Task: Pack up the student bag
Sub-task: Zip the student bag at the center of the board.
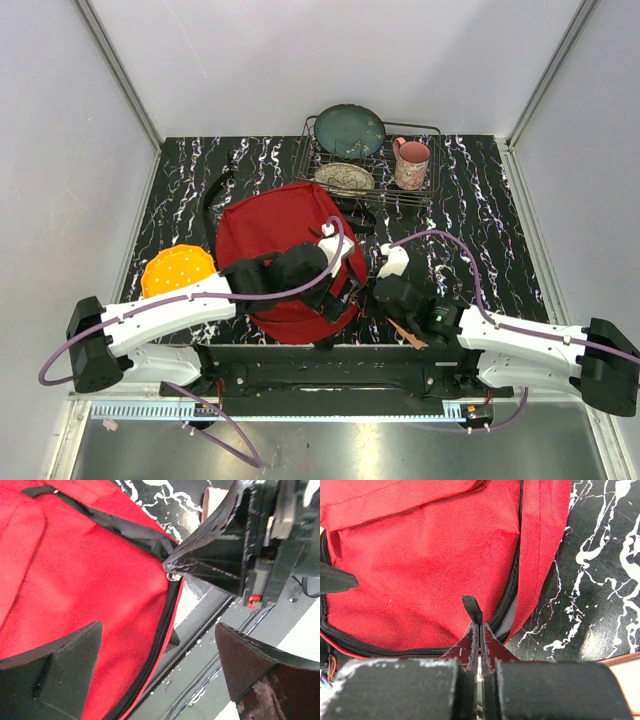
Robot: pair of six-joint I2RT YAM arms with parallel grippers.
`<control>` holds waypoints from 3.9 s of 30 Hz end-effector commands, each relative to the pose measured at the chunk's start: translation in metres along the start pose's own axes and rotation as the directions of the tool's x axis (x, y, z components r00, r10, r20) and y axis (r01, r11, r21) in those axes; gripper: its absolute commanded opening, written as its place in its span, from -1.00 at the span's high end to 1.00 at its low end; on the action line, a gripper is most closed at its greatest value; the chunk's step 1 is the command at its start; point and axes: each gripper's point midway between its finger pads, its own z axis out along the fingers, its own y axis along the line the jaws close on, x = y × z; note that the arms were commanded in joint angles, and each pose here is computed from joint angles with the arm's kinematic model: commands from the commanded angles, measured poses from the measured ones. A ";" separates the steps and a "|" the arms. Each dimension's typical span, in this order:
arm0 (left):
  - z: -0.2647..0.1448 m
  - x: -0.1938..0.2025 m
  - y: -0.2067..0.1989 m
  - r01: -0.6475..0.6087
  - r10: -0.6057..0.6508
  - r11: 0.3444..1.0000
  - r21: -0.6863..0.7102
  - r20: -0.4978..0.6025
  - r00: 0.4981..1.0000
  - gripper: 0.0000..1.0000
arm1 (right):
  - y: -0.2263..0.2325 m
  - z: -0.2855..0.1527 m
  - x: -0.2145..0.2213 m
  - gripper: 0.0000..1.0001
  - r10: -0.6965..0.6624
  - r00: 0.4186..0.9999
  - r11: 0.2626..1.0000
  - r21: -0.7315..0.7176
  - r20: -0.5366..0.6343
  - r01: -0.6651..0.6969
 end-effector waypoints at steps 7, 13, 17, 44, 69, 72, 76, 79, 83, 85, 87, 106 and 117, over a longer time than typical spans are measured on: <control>0.037 -0.008 -0.035 -0.135 0.132 0.988 0.080 0.035 0.991 -0.97 | 0.006 -0.005 -0.028 1.00 0.042 0.996 0.999 0.008 0.083 -0.043; 0.046 0.016 -0.034 -0.116 0.117 0.990 0.084 -0.007 0.993 -0.81 | 0.002 -0.004 -0.026 1.00 0.048 0.995 0.998 0.027 0.083 -0.050; 0.051 0.025 -0.031 -0.101 0.102 0.992 0.071 -0.018 0.995 -0.65 | 0.002 -0.004 -0.026 1.00 0.053 0.995 0.998 0.029 0.084 -0.056; 0.036 0.046 0.001 0.158 -0.156 0.987 0.000 0.164 0.974 1.00 | -0.005 0.001 -0.035 1.00 0.129 0.986 0.989 0.054 0.108 -0.135; 0.015 0.110 -0.009 0.292 -0.298 0.954 0.071 0.099 0.949 1.00 | -0.010 0.066 -0.114 1.00 0.130 0.971 0.989 0.042 0.203 -0.142; 0.014 0.115 -0.015 0.292 -0.299 0.953 0.079 0.095 0.950 1.00 | -0.018 0.079 -0.126 1.00 0.137 0.967 0.987 0.056 0.216 -0.153; 0.014 0.120 -0.020 0.291 -0.298 0.953 0.083 0.095 0.950 1.00 | -0.026 0.097 -0.140 1.00 0.134 0.964 0.986 0.068 0.228 -0.153; 0.013 0.121 -0.021 0.293 -0.301 0.952 0.085 0.100 0.948 1.00 | -0.026 0.104 -0.147 1.00 0.125 0.965 0.988 0.060 0.233 -0.142; 0.012 0.134 -0.025 0.300 -0.308 0.949 0.096 0.083 0.948 1.00 | -0.035 0.103 -0.158 1.00 0.117 0.959 0.986 0.084 0.258 -0.143; 0.012 0.139 -0.025 0.297 -0.304 0.950 0.096 0.076 0.950 1.00 | -0.044 0.103 -0.165 1.00 0.125 0.953 0.982 0.101 0.276 -0.158; 0.012 0.144 -0.028 0.293 -0.301 0.950 0.104 0.061 0.952 1.00 | -0.052 0.101 -0.171 1.00 0.122 0.948 0.979 0.123 0.294 -0.164; 0.016 0.153 -0.045 0.290 -0.295 0.952 0.096 0.050 0.954 0.68 | -0.041 0.077 -0.175 0.82 0.143 0.958 0.989 -0.003 0.250 -0.147; -0.015 0.079 -0.046 0.253 -0.266 0.964 0.085 0.262 0.927 -0.98 | 0.015 0.019 -0.079 -0.02 -0.039 0.990 0.963 -0.271 -0.136 0.001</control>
